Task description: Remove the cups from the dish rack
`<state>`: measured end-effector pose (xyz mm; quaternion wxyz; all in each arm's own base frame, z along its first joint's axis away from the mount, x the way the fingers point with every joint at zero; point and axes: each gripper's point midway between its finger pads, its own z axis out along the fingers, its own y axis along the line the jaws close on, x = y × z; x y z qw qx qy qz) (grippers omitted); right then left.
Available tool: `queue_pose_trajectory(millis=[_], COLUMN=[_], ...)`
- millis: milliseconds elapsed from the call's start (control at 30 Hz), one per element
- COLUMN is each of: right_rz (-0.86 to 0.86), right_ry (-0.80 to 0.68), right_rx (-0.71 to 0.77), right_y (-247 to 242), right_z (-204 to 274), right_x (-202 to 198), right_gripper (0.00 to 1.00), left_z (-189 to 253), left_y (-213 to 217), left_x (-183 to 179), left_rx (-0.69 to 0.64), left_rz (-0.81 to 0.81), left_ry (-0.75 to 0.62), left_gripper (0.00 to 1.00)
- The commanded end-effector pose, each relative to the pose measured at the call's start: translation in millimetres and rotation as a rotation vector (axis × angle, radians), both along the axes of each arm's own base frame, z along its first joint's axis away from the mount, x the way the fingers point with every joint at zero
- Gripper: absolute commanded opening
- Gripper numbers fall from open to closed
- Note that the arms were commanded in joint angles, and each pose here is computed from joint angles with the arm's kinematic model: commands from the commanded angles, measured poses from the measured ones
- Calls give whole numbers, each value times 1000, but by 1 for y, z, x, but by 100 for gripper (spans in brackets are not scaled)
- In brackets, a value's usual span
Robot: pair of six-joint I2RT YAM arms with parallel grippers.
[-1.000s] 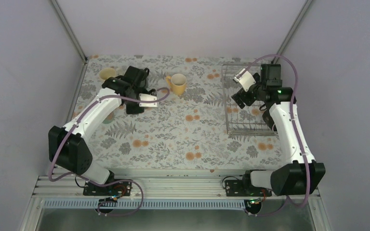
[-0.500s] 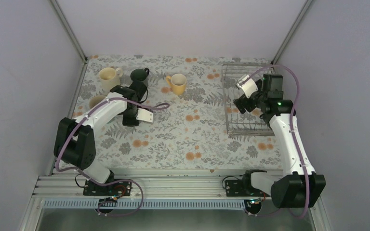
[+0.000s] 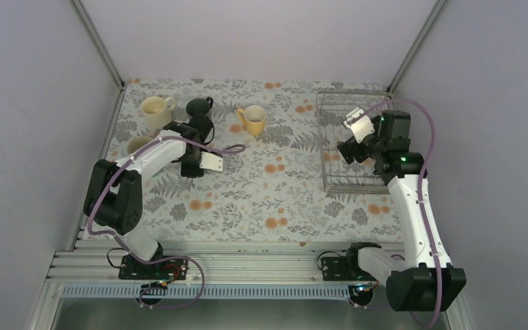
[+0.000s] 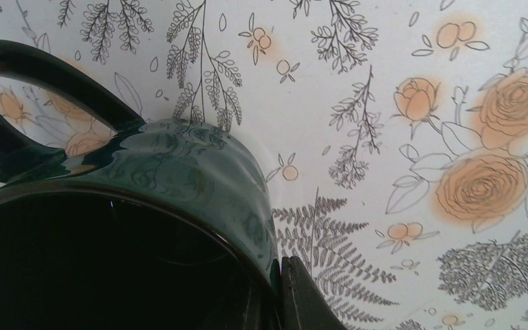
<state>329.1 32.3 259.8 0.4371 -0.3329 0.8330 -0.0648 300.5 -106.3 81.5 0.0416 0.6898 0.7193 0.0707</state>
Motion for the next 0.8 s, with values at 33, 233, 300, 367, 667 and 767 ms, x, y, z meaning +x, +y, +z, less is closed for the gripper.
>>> queue_pose_trajectory(millis=[33, 233, 300, 367, 667, 767], right_rz=[-56, -212, -276, -351, -415, -407], right_ry=[-35, -76, -125, -177, -59, -22], right_rx=[34, -22, -20, -30, -141, -172], right_y=[-6, -35, -45, -59, -92, -101], right_z=[6, 5, 14, 23, -8, -7], right_x=[-6, -12, -16, -21, -36, -35], right_gripper=[100, 100, 100, 100, 100, 100], left_z=[3, -1, -1, 3, 77, 125], left_y=[-7, 1, 5, 10, 6, -30], left_x=[20, 31, 33, 35, 49, 50], left_rx=[-27, 1, 24, 50, 23, -157], left_rz=[-11, -9, -6, -2, -6, -35], left_ry=[-61, -112, -124, -140, -248, -284], left_gripper=[8, 17, 23, 37, 71, 73])
